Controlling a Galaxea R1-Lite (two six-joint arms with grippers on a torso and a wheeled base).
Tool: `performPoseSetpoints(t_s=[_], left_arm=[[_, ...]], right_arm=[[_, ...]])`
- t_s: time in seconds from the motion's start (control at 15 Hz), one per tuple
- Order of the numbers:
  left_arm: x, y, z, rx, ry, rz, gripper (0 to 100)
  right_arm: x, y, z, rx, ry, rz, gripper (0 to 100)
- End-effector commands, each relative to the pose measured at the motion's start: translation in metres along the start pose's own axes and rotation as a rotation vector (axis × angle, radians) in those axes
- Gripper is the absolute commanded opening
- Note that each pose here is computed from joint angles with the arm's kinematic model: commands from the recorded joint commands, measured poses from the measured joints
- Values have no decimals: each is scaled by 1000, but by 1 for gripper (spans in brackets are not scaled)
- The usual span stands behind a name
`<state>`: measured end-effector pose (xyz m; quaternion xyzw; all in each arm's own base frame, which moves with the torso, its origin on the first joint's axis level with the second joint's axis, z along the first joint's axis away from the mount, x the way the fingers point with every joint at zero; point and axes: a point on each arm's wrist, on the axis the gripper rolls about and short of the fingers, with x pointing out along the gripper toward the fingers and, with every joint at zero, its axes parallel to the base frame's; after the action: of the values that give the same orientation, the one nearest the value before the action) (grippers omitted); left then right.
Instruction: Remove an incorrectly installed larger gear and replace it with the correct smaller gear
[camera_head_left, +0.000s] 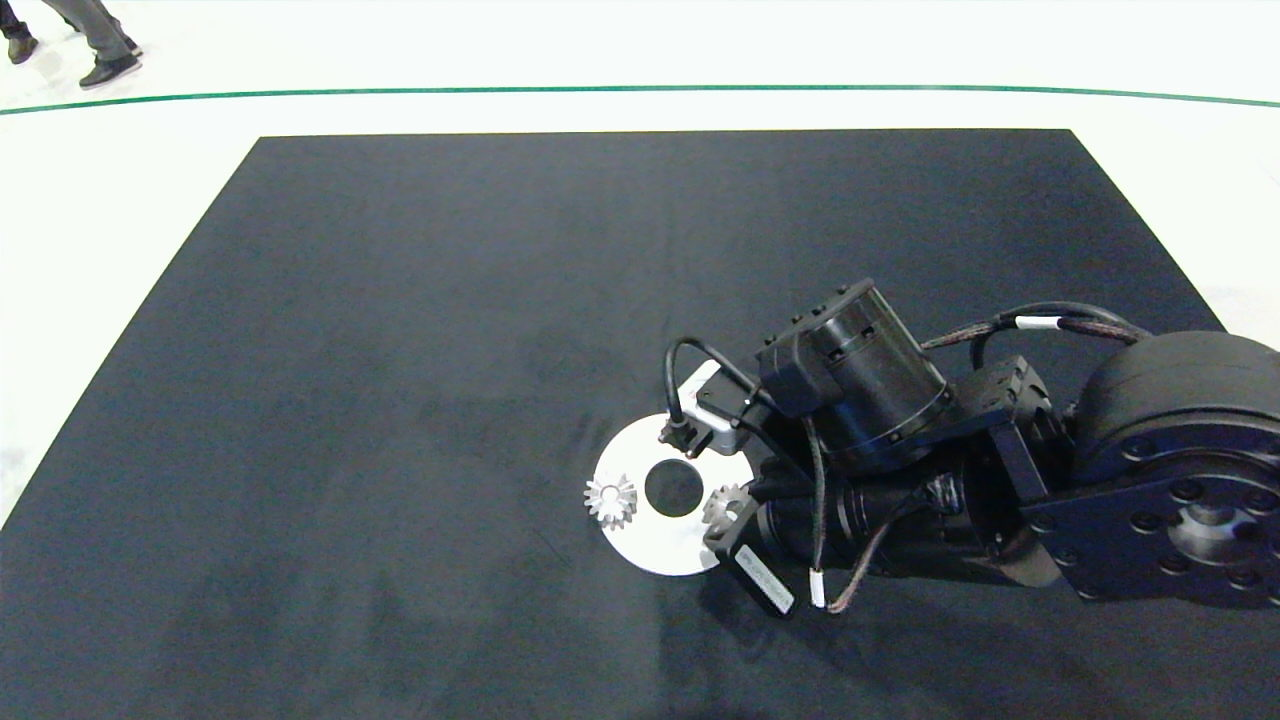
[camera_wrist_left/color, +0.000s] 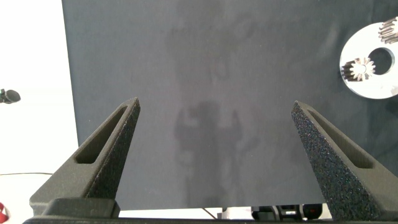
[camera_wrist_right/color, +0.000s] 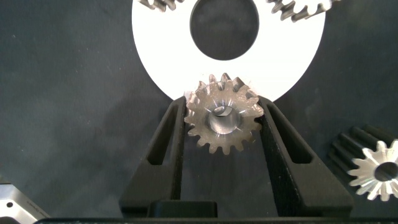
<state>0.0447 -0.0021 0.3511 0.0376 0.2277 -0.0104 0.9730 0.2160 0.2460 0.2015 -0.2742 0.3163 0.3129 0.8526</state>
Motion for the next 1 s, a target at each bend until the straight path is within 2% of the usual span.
performPoseSetpoints(t_s=[0.07, 1.0], left_arm=[[0, 0, 0, 1, 5, 1, 100], [-4, 0, -2, 0, -8, 1, 100]], right_arm=[[5, 1, -2, -4, 17, 3, 34], [6, 1, -1, 0, 13, 2, 34]])
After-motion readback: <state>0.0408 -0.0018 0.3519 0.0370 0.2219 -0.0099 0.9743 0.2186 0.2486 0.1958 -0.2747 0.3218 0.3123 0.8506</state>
